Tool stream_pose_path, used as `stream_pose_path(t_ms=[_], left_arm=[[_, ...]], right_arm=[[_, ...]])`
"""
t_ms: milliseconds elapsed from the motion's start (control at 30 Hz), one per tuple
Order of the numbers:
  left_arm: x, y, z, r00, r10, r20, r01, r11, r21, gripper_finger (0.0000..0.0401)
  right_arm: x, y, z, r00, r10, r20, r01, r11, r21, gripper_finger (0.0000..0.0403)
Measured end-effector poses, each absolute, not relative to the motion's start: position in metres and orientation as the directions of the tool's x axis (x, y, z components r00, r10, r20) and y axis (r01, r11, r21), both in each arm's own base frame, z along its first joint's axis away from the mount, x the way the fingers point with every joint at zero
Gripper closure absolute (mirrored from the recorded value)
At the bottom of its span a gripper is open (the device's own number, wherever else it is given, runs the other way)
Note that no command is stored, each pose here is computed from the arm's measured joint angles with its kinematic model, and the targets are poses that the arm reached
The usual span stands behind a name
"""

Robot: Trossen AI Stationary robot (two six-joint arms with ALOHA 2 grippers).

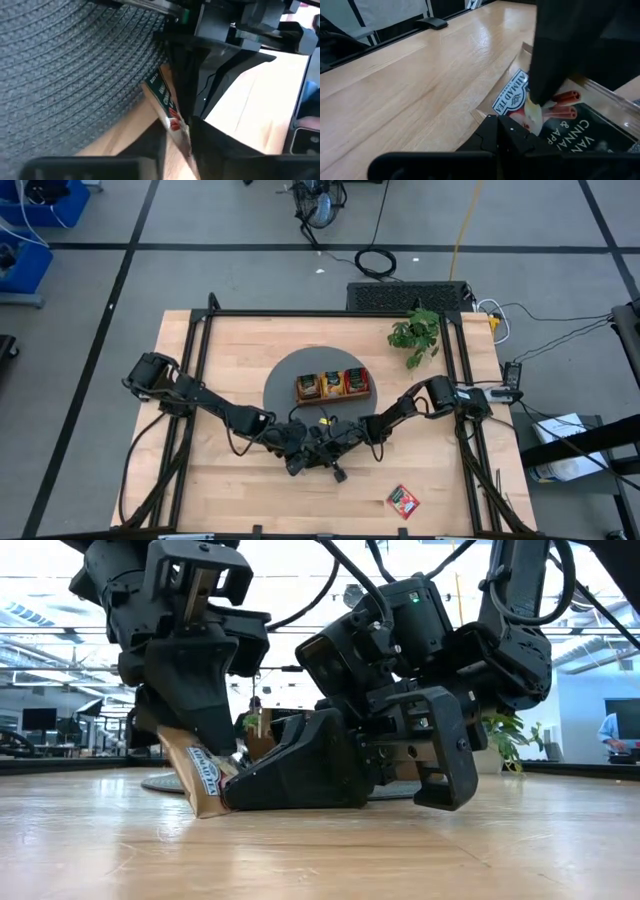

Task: Pick & Place Tea
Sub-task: Put the light brown tea sachet into the left section of the wooden organizer

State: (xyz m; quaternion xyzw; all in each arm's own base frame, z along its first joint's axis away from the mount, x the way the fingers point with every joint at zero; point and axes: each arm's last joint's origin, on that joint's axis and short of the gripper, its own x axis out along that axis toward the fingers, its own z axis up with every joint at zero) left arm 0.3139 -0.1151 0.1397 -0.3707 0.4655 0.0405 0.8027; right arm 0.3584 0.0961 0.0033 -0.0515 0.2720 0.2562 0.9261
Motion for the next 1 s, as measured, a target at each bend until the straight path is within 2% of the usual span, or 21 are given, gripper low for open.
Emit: stream_pose_path(t_ms=[200, 400, 667, 833, 1000], left_arm=[[0.315, -0.115, 0.14, 0.578, -0.252, -0.776, -0.356, 0.778, -0.518, 0.0392], [0.311, -0.124, 0.14, 0.575, -0.262, -0.775, -0.307, 0.809, -0.502, 0.0389], [0.303, -0.143, 0.141, 0.594, -0.212, -0.776, -0.261, 0.862, -0.435, 0.0395], [0.299, -0.157, 0.155, 0.675, -0.114, -0.729, -0.188, 0.929, -0.319, 0.0396], [0.296, -0.178, 0.174, 0.792, 0.055, -0.607, -0.134, 0.987, -0.085, 0.0398]], right_arm=[[0.36, 0.098, 0.007, 0.752, 0.432, -0.498, -0.486, 0.873, 0.024, 0.0403], [0.357, 0.106, 0.031, 0.765, 0.449, -0.463, -0.501, 0.865, 0.011, 0.0403], [0.336, 0.105, 0.105, 0.829, 0.457, -0.322, -0.496, 0.867, -0.045, 0.0403], [0.304, 0.115, 0.146, 0.829, 0.516, -0.215, -0.533, 0.846, -0.028, 0.0403], [0.274, 0.126, 0.167, 0.837, 0.526, -0.153, -0.537, 0.843, -0.04, 0.0397]])
